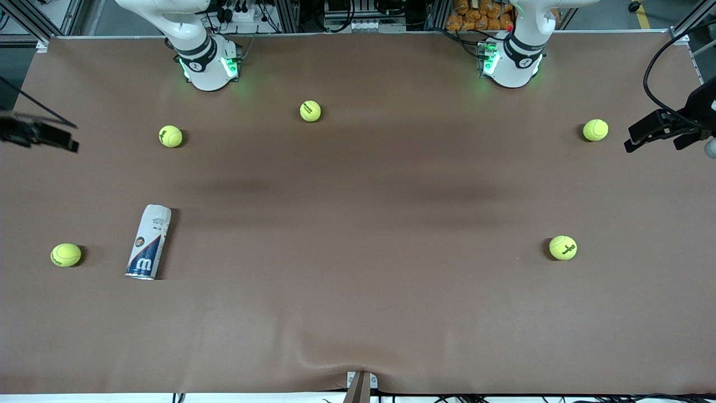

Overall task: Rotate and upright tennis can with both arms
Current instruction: 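Reach the right gripper to the white-blue tennis can and grasp it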

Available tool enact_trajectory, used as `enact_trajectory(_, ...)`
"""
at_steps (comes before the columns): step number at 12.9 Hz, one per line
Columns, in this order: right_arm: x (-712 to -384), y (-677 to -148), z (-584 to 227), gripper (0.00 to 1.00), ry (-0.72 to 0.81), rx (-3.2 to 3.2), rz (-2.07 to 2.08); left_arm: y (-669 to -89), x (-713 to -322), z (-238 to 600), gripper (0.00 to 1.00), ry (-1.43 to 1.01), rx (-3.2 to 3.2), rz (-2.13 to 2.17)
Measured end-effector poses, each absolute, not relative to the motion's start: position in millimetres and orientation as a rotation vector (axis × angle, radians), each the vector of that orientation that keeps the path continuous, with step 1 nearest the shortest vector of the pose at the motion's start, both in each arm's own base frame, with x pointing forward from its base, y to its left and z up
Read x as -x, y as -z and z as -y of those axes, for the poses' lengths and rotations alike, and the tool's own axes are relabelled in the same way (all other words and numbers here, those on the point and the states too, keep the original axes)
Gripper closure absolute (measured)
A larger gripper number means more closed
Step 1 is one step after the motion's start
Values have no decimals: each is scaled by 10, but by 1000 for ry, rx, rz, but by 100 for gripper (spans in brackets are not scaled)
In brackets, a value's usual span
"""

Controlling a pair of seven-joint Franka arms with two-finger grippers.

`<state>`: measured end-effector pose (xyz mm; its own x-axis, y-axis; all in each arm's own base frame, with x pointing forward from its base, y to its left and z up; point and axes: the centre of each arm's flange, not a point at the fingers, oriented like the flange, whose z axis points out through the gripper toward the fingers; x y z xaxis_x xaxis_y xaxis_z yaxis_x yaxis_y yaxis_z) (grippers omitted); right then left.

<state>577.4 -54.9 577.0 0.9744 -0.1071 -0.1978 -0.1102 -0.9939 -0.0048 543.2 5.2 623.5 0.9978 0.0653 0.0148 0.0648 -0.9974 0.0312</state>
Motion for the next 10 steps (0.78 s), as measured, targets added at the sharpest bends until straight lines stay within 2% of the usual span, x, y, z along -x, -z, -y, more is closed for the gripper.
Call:
enact_trajectory(5, -6398, -4608, 618, 0, -327, 3112, -54, -6218, -5435, -50, 0, -16, -3109, -101)
enact_trajectory(10, -6512, -3633, 827, 0, -289, 3117, 23, -6208, -5437, -50, 0, -12, -3109, -101)
